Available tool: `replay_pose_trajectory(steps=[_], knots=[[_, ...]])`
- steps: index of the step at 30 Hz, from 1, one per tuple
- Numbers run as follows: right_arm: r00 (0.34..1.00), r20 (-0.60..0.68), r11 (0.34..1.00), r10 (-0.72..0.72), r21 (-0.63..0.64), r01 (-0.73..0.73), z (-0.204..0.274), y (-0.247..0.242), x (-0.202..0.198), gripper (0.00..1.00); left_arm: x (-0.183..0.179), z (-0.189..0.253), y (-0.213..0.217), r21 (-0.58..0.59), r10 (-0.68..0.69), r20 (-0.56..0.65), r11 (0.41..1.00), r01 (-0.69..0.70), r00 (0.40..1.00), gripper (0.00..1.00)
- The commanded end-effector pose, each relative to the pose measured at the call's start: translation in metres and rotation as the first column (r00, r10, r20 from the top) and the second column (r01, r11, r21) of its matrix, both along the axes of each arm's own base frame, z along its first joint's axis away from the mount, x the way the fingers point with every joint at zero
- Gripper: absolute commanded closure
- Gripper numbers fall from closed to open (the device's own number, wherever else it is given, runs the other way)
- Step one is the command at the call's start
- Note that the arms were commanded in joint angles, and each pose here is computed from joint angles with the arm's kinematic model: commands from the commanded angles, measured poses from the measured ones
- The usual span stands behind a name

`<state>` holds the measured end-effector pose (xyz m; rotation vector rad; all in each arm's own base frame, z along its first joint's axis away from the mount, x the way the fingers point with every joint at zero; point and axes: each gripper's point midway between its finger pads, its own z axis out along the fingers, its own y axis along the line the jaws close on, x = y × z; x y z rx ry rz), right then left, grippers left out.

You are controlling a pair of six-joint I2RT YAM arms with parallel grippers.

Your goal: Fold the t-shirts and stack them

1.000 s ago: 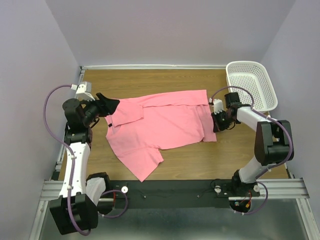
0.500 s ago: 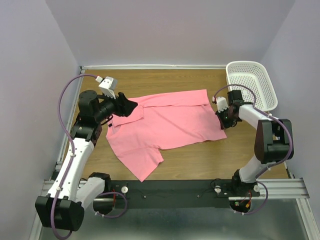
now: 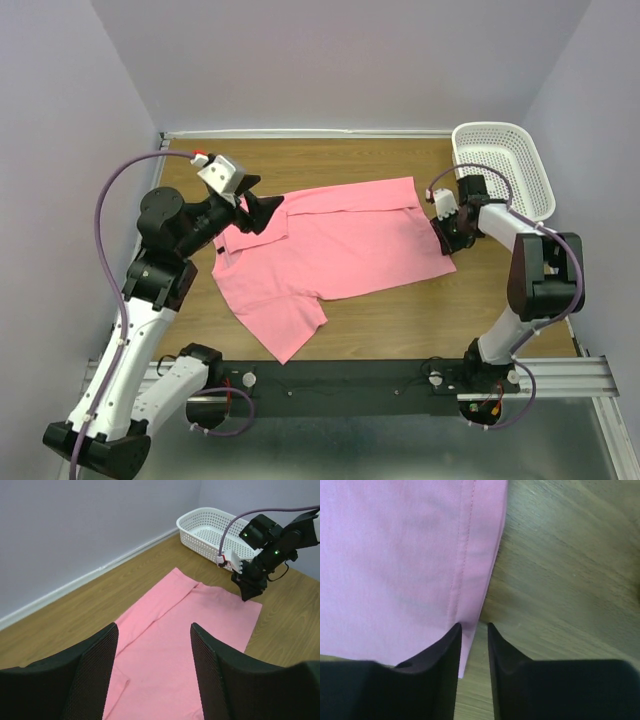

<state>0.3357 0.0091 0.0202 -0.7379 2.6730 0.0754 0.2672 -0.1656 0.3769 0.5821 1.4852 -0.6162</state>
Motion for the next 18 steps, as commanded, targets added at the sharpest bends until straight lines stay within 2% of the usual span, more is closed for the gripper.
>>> replay_pose_trajectory(steps=[1, 5, 7, 8, 9, 10, 11, 12, 14, 15, 16, 17, 18], knots=[[0.997, 0.054, 0.998, 0.054, 0.021, -0.055, 0.020, 0.003, 0.002, 0.56, -0.021, 0.041, -0.001, 0.080, -0.034, 0.231, 0.997, 0.015, 0.972, 0.27], [0.980, 0.114, 0.981, 0.161, 0.090, -0.172, 0.050, 0.021, -0.009, 0.40, -0.050, 0.061, -0.005, 0.201, -0.138, 0.445, 0.978, 0.051, 0.885, 0.25], [0.941, 0.135, 0.930, 0.309, 0.165, -0.329, 0.067, 0.041, -0.026, 0.35, -0.059, 0.062, -0.006, 0.305, -0.197, 0.558, 0.952, 0.022, 0.806, 0.24], [0.927, 0.100, 0.903, 0.362, 0.209, -0.376, 0.069, 0.048, -0.044, 0.34, -0.066, 0.054, -0.006, 0.348, -0.230, 0.586, 0.937, 0.015, 0.777, 0.24], [0.859, 0.165, 0.821, 0.485, 0.250, -0.512, 0.078, 0.063, -0.052, 0.33, -0.066, 0.050, -0.004, 0.420, -0.268, 0.644, 0.907, -0.038, 0.717, 0.23], [0.807, 0.185, 0.758, 0.560, 0.278, -0.590, 0.080, 0.073, -0.065, 0.33, -0.064, 0.032, -0.005, 0.460, -0.295, 0.636, 0.887, -0.043, 0.713, 0.22], [0.697, 0.252, 0.619, 0.671, 0.327, -0.714, 0.086, 0.089, -0.088, 0.31, -0.066, 0.030, -0.001, 0.475, -0.293, 0.654, 0.877, -0.077, 0.697, 0.21], [0.623, 0.299, 0.530, 0.722, 0.339, -0.777, 0.088, 0.101, -0.102, 0.21, -0.064, 0.021, 0.002, 0.519, -0.317, 0.657, 0.848, -0.106, 0.684, 0.21], [0.500, 0.394, 0.384, 0.771, 0.339, -0.859, 0.090, 0.122, -0.130, 0.10, -0.061, 0.015, 0.010, 0.523, -0.281, 0.649, 0.840, -0.146, 0.706, 0.22], [0.450, 0.447, 0.328, 0.773, 0.325, -0.887, 0.094, 0.137, -0.135, 0.07, -0.062, 0.017, 0.012, 0.511, -0.266, 0.654, 0.845, -0.155, 0.708, 0.23], [0.424, 0.456, 0.305, 0.782, 0.314, -0.899, 0.094, 0.149, -0.139, 0.07, -0.065, 0.019, 0.015, 0.498, -0.253, 0.658, 0.852, -0.158, 0.710, 0.23], [0.326, 0.481, 0.216, 0.814, 0.270, -0.938, 0.100, 0.177, -0.154, 0.07, -0.075, 0.028, 0.018, 0.453, -0.222, 0.669, 0.878, -0.152, 0.710, 0.24], [0.325, 0.487, 0.240, 0.811, 0.229, -0.943, 0.096, 0.192, -0.147, 0.07, -0.081, 0.032, 0.020, 0.426, -0.207, 0.674, 0.893, -0.144, 0.709, 0.24]])
